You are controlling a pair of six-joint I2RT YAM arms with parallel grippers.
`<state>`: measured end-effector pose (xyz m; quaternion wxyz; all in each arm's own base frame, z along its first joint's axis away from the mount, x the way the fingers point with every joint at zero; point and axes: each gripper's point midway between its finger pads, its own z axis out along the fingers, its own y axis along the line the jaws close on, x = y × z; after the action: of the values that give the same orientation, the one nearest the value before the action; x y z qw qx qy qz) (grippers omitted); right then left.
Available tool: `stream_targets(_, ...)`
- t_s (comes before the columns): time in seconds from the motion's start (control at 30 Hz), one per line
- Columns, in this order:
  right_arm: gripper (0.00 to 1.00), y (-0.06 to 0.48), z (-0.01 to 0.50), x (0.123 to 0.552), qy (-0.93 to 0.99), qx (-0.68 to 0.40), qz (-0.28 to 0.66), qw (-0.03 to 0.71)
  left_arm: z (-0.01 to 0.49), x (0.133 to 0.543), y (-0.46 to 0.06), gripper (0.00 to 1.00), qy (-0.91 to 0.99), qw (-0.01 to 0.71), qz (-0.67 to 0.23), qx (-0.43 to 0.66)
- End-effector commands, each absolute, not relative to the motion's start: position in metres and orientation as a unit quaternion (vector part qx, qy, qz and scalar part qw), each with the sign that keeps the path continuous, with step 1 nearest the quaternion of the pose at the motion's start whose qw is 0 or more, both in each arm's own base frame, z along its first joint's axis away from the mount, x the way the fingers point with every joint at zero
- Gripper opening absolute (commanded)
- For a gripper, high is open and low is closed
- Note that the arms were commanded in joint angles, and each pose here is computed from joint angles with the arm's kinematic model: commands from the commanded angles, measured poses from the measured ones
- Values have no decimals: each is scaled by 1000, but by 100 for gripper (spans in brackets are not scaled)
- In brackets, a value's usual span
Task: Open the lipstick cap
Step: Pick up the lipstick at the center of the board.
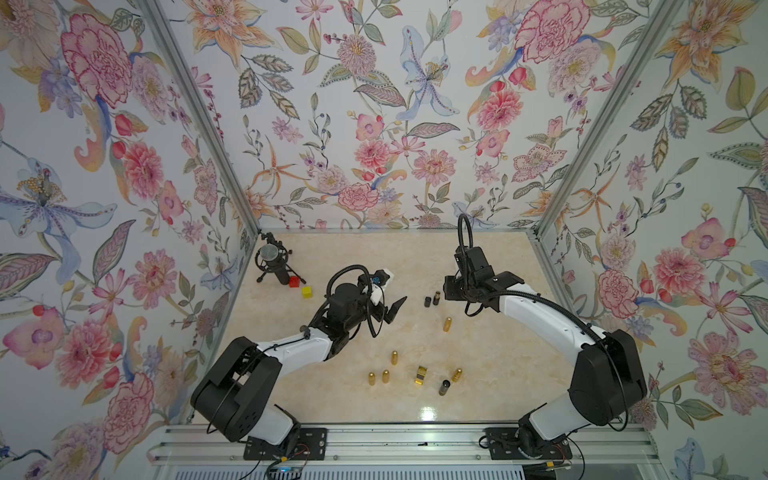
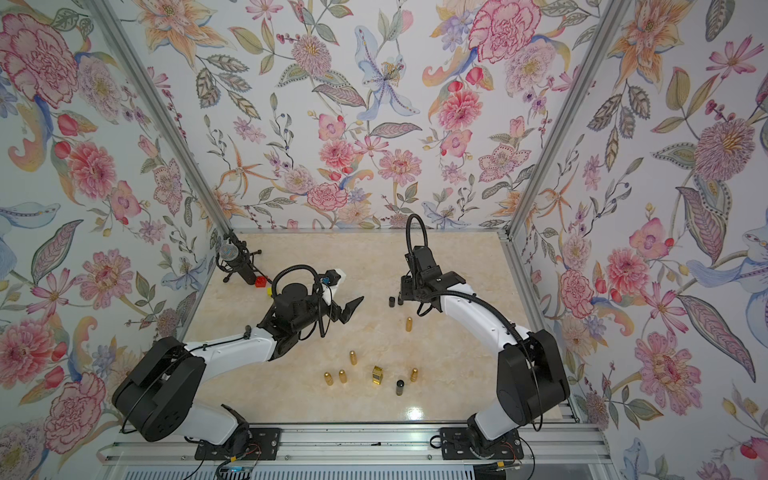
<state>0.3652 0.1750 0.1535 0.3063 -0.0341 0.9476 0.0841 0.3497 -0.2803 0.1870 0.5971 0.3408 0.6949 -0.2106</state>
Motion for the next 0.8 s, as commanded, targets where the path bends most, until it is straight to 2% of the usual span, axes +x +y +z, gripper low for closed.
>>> stream_targets(0.0,53,168,133,329,967,-29,60,247,199,347,-288,99,681,612,-200,350)
stream_targets(0.13,53,177,113,313,973,-39,48,221,199,345,-293,99,680,612,-198,353)
stream_targets(0.33,51,181,86,315,980,-46,28,191,196,343,-293,99,682,608,-197,356)
stream_targets(0.77,32,177,58,314,985,-53,10,164,192,344,-293,99,683,606,-195,358)
